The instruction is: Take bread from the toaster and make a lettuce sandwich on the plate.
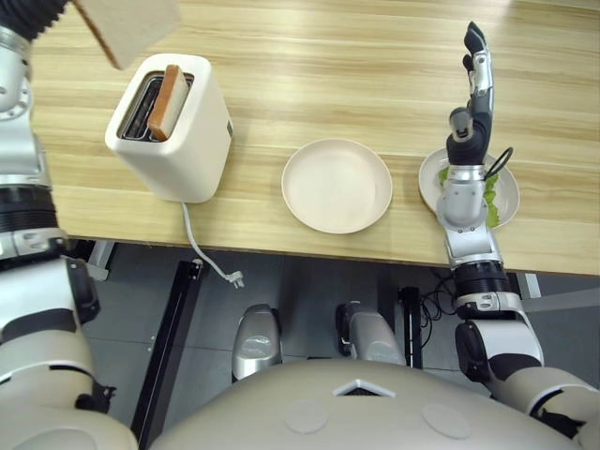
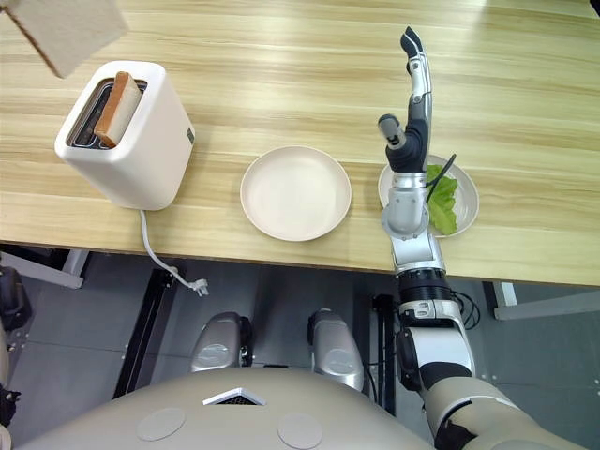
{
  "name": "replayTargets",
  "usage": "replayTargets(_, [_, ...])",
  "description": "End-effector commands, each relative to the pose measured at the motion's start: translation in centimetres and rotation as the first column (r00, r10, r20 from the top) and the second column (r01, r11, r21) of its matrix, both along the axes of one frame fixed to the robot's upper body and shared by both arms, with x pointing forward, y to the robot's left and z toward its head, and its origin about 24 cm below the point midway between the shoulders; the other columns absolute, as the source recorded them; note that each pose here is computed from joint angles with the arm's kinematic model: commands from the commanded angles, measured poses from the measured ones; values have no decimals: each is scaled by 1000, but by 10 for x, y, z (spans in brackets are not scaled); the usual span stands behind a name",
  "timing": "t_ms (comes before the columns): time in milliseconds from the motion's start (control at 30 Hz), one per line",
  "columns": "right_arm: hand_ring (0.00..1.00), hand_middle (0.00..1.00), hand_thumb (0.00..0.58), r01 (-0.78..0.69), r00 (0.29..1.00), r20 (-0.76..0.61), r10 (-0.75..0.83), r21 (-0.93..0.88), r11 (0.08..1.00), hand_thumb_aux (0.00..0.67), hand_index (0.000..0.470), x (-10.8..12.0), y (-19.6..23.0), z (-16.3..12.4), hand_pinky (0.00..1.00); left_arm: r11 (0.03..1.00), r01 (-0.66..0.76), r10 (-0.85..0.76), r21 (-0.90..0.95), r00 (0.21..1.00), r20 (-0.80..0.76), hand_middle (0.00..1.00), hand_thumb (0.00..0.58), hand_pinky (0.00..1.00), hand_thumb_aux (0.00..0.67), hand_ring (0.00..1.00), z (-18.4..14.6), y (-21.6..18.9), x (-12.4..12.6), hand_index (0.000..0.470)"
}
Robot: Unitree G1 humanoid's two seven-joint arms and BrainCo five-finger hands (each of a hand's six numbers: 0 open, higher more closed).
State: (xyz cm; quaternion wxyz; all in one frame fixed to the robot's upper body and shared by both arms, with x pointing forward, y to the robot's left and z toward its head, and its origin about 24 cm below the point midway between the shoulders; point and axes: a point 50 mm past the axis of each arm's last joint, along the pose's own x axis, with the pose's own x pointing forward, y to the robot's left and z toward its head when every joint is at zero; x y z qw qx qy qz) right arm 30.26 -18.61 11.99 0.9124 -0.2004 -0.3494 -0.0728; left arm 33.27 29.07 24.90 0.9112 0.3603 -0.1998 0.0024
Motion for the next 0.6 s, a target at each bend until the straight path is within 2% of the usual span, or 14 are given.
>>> replayTargets(33, [0,0,0,12,999,-43,-11,8,1000,0,0,6,-19,6,0,992,106,-108,-63,994,-34,1000,580,1000,670,1000,-6,-15,-2,460])
replayTargets(167, [0,0,0,3,993,-117,-31,-230,973,0,0,17,-35,11,0,909,350,-382,-226,917,-117,1000,580,1000,670,1000,-28,-68,1,460])
replayTargets(300, [0,0,0,16,972,-203,-123,-459,888,0,0,25,-63,12,0,833,454,-534,-317,810,-242,1000,580,1000,670,1000,-73,-113,3,460])
replayTargets(367, [0,0,0,26,956,-222,-192,-588,808,0,0,24,-80,14,0,804,468,-578,-368,761,-296,1000,580,1000,670,1000,-99,-134,5,460])
replayTargets(467, [0,0,0,28,933,-210,-293,-768,639,0,0,21,-101,12,0,767,473,-629,-433,686,-365,1000,580,1000,670,1000,-132,-159,5,460])
replayTargets(600, [0,0,0,-12,903,-221,-367,-869,495,0,0,16,-121,4,0,748,462,-661,-476,580,-476,1000,580,1000,670,1000,-175,-179,3,460])
